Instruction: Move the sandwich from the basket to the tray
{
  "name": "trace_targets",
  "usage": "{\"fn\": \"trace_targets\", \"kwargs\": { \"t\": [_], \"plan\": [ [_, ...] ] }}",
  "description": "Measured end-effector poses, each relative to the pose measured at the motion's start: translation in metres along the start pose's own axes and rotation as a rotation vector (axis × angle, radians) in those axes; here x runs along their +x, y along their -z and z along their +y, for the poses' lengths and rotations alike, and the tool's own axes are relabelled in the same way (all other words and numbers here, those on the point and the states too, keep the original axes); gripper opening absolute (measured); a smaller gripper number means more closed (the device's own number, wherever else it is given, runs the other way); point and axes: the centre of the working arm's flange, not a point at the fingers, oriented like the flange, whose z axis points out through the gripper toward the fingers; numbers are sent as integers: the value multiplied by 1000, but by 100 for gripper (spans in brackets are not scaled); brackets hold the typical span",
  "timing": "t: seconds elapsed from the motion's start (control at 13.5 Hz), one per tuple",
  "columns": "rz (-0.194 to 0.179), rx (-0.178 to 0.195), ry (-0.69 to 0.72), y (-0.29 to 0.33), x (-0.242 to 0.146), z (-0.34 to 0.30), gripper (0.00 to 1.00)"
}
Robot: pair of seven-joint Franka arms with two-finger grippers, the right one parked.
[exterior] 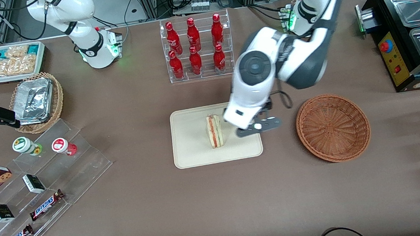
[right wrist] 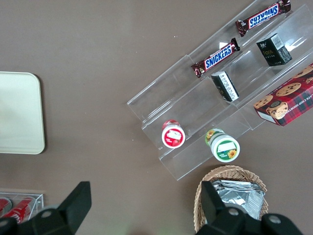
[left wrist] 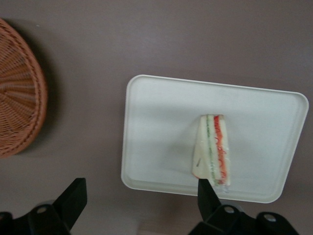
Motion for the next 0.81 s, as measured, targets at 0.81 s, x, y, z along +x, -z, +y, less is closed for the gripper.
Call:
{"fn": "trace_targets", "kwargs": {
  "t": [0.81],
  "plan": [
    [5,-14,-28,47,27,-167,100]
  ]
}}
